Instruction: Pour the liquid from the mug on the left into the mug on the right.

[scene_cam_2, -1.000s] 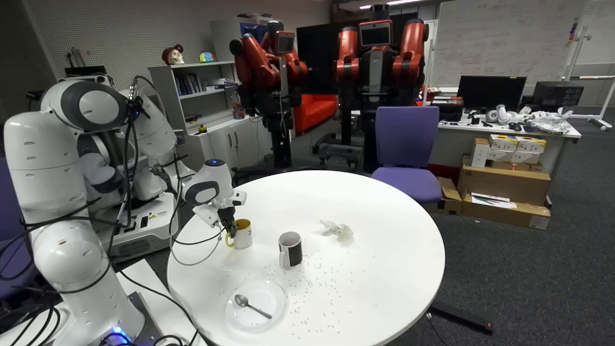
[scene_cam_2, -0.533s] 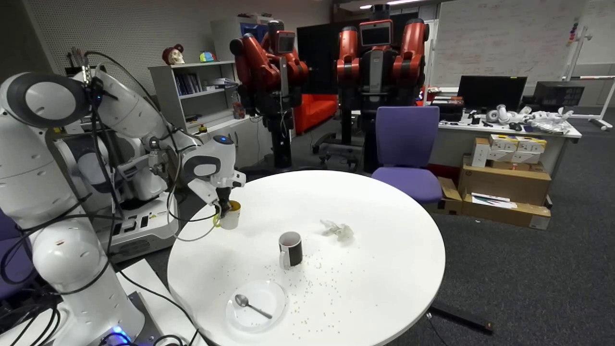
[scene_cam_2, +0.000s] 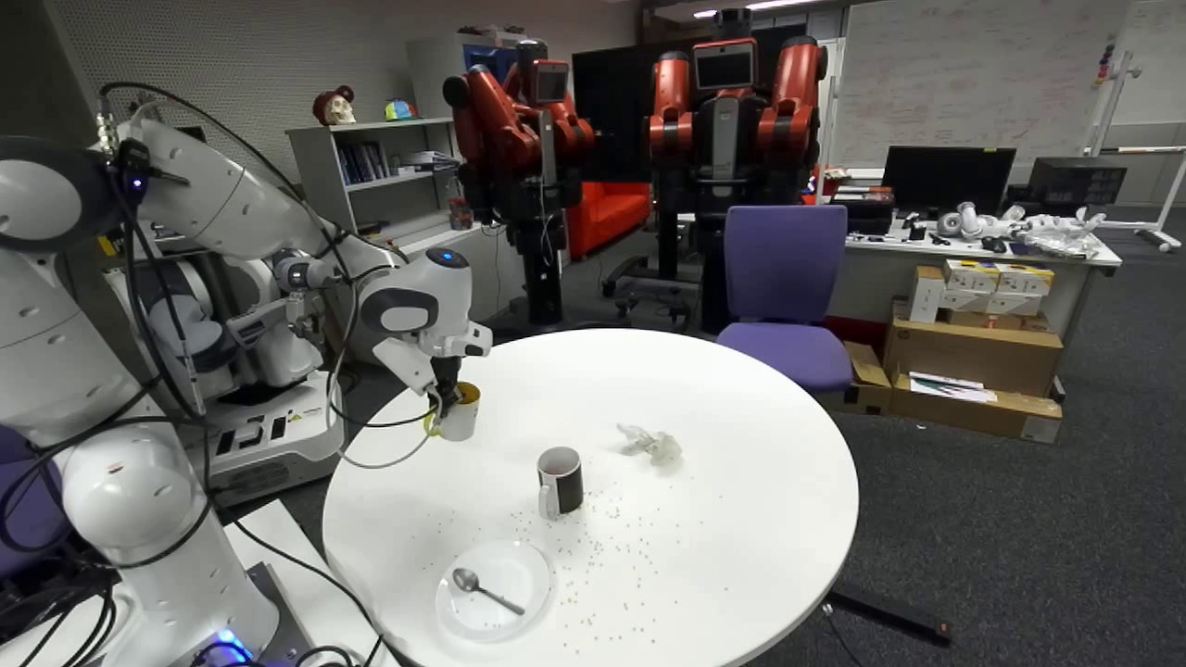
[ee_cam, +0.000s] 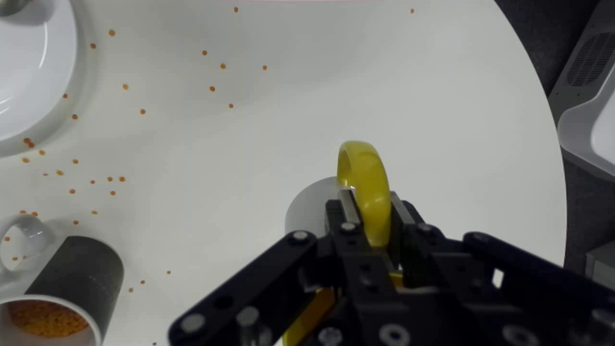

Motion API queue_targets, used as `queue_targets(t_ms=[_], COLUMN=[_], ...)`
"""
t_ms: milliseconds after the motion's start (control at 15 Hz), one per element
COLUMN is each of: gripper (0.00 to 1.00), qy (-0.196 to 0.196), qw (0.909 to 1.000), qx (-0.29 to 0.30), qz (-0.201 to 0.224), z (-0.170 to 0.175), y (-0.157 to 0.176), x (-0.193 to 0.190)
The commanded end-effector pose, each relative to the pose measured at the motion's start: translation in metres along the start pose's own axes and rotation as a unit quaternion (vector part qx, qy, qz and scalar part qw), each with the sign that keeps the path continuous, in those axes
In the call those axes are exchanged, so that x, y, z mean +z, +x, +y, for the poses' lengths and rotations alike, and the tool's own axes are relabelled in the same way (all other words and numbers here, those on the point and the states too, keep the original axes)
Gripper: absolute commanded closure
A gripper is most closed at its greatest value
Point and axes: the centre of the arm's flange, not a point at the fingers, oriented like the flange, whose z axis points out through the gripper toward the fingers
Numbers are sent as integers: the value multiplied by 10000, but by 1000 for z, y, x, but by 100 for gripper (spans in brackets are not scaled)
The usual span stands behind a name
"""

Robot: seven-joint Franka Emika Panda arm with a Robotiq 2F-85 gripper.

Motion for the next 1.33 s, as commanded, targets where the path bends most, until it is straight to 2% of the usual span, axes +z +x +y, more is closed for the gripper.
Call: queue_targets(t_ms=[0, 267, 667, 1267], gripper=[95, 95, 95, 95], qy=[207, 547, 903, 1962], qw=[9988, 9971, 9945, 9797], qx=[-155, -214, 18, -411], qz=[411, 488, 533, 3], z=[28, 59, 92, 146], y=[-6, -6, -11, -18], x=[-38, -49, -64, -67])
